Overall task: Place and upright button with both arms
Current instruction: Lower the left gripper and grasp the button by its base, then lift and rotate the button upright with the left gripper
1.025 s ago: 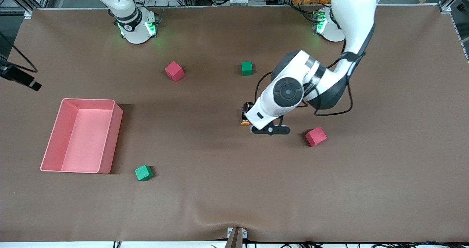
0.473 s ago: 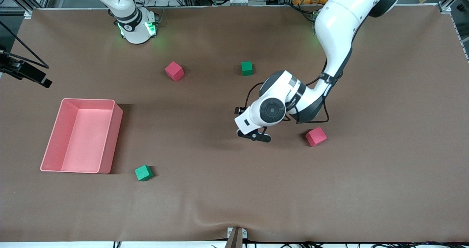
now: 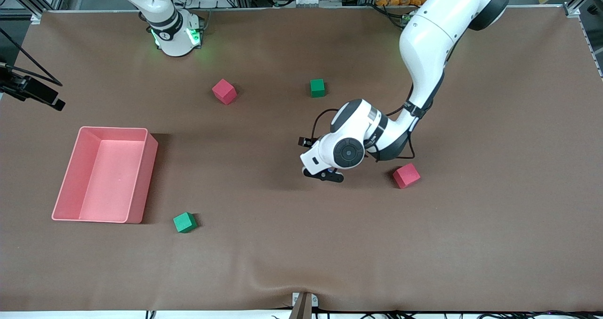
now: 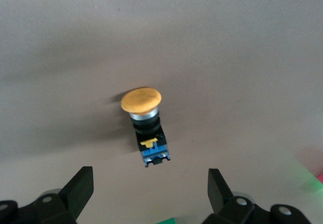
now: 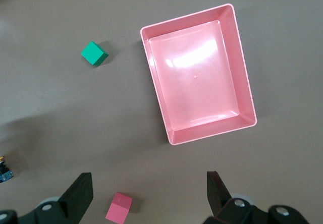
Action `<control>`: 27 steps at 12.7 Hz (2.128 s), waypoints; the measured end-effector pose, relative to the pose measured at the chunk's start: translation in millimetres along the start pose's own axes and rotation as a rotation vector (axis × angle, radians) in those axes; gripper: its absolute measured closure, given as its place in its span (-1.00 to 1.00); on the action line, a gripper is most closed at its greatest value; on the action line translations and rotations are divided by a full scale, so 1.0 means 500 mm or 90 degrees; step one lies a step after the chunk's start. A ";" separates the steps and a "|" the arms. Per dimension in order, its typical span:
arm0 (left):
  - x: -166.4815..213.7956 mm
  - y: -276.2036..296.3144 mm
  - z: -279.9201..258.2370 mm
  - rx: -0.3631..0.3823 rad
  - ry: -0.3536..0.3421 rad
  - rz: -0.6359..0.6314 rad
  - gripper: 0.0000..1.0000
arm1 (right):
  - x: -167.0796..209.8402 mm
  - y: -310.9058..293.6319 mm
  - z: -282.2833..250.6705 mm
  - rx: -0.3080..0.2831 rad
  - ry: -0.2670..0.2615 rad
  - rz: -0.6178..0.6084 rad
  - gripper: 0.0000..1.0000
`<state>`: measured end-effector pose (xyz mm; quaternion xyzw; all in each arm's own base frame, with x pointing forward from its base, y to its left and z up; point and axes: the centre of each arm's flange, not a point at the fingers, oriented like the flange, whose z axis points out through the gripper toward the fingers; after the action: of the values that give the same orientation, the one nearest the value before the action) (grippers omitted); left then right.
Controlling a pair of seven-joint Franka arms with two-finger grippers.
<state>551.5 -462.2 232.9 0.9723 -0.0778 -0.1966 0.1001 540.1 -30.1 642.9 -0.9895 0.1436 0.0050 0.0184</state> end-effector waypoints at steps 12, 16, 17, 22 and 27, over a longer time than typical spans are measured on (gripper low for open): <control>0.013 -0.008 0.119 0.026 -0.034 -0.062 -0.83 | -0.003 0.003 0.002 -0.008 -0.008 0.000 -1.00; 0.013 -0.007 0.129 0.034 -0.033 -0.062 -0.64 | -0.003 0.003 0.003 -0.008 -0.009 0.000 -1.00; 0.014 -0.008 0.129 0.034 -0.033 -0.062 -0.64 | -0.003 0.003 0.003 -0.008 -0.009 0.000 -1.00; 0.026 -0.016 0.128 0.030 -0.015 -0.068 -0.22 | -0.003 0.004 0.003 -0.008 -0.009 -0.071 -1.00; 0.023 -0.003 0.139 0.032 -0.008 -0.104 0.33 | -0.005 0.007 0.005 -0.010 -0.019 -0.137 -1.00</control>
<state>534.6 -474.5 165.6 0.9762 -0.0040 -0.2085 0.0587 536.5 -32.8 640.4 -0.9991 0.0361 0.0186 0.0128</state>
